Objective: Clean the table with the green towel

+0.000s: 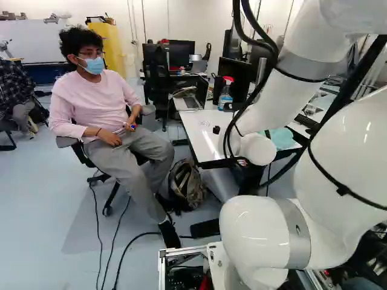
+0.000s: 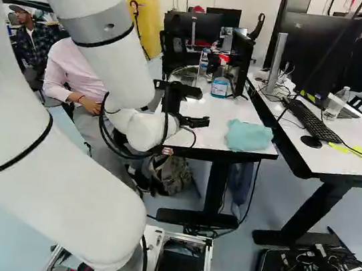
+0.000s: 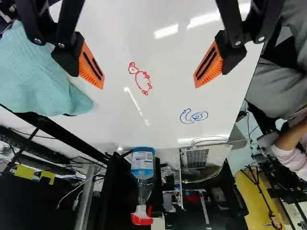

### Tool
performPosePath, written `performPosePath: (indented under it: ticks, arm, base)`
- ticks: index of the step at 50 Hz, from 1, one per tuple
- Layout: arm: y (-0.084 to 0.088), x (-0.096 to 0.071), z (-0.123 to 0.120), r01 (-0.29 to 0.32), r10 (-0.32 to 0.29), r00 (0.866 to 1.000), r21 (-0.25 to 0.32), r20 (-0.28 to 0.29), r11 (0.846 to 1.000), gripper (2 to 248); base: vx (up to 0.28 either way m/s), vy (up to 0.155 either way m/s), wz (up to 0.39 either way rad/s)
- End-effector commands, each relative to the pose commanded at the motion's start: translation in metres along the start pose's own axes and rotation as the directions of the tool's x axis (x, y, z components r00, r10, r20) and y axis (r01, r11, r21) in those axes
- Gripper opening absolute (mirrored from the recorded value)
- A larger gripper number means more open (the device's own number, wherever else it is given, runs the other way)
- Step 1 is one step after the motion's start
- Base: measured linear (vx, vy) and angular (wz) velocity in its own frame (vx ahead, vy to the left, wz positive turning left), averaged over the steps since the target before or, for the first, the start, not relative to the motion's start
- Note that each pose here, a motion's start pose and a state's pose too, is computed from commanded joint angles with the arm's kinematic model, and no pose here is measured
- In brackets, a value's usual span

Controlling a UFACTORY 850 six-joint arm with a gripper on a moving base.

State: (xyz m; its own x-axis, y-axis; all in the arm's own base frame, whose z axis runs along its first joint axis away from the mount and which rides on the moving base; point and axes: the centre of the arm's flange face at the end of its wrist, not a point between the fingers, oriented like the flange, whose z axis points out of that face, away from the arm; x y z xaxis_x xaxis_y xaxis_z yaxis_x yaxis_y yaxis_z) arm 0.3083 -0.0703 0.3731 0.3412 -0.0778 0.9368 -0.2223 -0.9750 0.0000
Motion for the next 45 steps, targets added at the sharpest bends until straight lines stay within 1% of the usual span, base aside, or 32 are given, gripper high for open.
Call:
performPosePath:
  ticks: [15,45]
  arm:
    - [0.018,0.015,0.004,-0.019,0.018,1.000,-0.052,-0.018,0.998,247]
    - [0.054,0.042,0.016,-0.054,0.057,0.998,-0.146,0.015,0.988,247]
  base:
    - [0.000,0.000,0.000]
    - [0.000,0.000,0.000]
